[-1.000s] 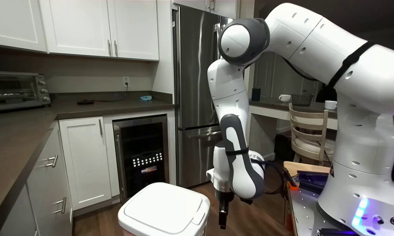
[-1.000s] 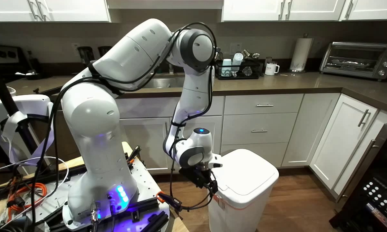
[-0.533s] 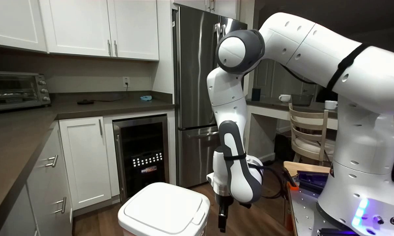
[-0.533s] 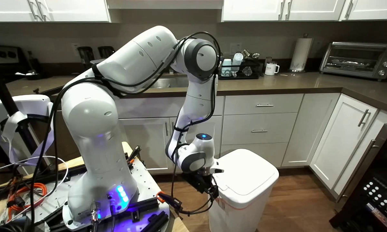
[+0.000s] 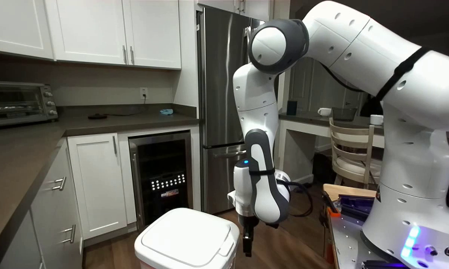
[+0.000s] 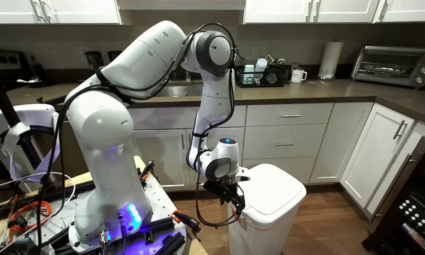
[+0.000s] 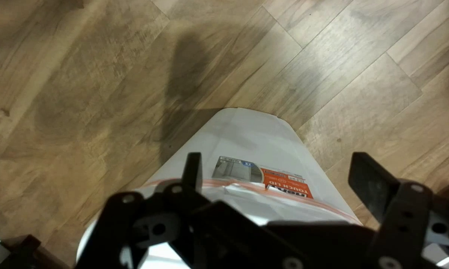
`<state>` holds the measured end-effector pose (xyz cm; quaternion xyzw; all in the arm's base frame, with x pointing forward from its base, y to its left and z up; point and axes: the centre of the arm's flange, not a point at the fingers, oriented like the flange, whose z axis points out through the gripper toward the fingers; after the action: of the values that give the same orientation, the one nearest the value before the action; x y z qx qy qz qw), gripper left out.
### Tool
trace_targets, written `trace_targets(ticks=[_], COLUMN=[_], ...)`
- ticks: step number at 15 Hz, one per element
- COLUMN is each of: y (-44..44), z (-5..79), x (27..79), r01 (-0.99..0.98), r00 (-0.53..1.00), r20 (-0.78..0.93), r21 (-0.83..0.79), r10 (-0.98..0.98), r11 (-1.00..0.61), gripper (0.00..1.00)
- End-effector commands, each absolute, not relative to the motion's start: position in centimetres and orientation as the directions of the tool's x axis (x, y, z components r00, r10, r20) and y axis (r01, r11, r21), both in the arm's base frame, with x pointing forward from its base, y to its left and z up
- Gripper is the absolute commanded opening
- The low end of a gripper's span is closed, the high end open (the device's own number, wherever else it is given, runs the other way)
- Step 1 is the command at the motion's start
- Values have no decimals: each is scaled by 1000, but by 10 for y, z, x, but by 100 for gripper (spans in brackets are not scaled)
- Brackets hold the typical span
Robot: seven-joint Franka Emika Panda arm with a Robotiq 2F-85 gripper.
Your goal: Press the button to open the bin
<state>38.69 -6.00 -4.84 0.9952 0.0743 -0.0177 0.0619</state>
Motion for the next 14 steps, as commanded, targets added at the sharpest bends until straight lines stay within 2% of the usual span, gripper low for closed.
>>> trace_targets(ticks=[1,4,12,14], y=[-60,-60,-57,-57], z=[-50,-63,-73,-71], x=[399,410,443,449], r01=[152,160,171,172], r00=[988,986,985,985], r20=[-15,30,-1,-16], r21=[120,136,139,142], r10=[151,166,172,172], r11=[-981,-978,-975,-975], gripper=[73,53,1,1])
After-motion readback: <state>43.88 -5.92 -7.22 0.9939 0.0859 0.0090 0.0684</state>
